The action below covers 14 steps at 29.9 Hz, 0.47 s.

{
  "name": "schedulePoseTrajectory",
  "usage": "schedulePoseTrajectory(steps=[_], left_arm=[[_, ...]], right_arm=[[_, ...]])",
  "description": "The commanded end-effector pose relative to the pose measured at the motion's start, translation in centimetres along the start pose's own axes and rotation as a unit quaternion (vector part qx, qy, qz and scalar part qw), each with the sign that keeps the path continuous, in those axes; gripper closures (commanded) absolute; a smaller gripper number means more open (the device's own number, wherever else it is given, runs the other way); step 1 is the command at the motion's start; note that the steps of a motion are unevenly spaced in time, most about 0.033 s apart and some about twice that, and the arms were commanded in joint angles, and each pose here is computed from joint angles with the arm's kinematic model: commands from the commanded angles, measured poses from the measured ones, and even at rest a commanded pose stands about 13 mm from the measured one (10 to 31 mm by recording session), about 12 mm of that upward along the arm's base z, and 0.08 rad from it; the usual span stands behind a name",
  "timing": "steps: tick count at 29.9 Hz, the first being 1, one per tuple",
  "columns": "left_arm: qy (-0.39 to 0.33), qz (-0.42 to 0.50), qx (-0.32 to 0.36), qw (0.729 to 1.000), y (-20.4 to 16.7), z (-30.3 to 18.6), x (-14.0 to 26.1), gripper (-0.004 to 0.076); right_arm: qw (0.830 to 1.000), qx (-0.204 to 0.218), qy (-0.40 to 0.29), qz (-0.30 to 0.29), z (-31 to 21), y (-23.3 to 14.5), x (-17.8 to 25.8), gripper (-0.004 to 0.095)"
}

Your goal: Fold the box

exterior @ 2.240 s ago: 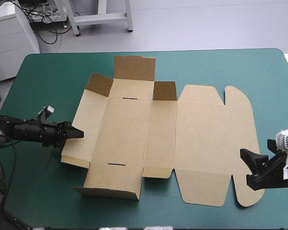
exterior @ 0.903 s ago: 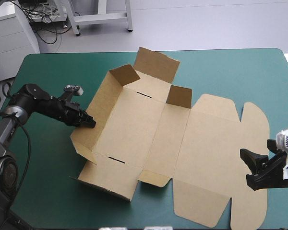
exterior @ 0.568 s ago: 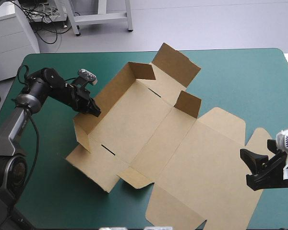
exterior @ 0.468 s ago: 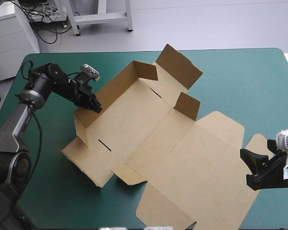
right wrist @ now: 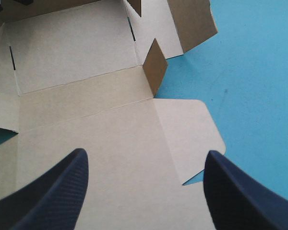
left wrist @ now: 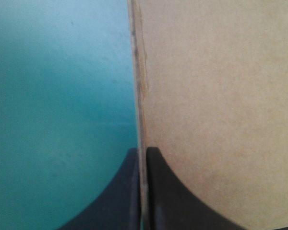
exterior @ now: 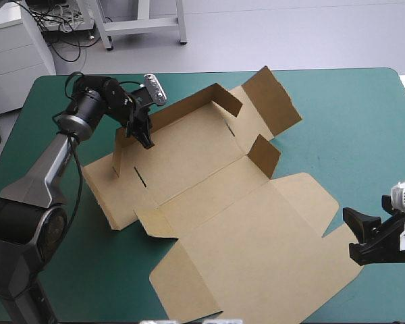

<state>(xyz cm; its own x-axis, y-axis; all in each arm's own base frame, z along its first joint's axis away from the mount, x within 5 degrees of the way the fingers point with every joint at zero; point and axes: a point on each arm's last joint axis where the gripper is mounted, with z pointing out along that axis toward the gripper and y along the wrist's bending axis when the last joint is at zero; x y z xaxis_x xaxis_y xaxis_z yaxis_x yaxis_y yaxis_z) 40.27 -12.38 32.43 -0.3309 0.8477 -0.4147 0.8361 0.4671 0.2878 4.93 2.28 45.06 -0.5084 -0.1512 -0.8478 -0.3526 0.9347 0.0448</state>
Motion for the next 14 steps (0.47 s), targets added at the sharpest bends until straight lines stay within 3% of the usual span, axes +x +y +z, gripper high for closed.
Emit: schedulePoseTrajectory(steps=[1, 8, 14], left_arm=[[-0.070, 0.086, -0.081, 0.991, 0.1, -3.2, -2.8, 0.0756], [-0.130, 0.133, -0.168, 0.968, 0.3, -2.9, -5.3, 0.0756], [-0.159, 0.268, -0.207, 0.927, -1.3, -2.4, -7.9, 0.0756]], right_arm=[[1.000, 0.017, -0.006, -0.006, -0.3, -0.3, -0.4, 0.0278], [1.000, 0.021, -0.005, -0.007, -0.2, -0.4, -0.4, 0.0278], [1.000, 0.021, -0.003, -0.007, -0.1, -0.4, -0.5, 0.0278]])
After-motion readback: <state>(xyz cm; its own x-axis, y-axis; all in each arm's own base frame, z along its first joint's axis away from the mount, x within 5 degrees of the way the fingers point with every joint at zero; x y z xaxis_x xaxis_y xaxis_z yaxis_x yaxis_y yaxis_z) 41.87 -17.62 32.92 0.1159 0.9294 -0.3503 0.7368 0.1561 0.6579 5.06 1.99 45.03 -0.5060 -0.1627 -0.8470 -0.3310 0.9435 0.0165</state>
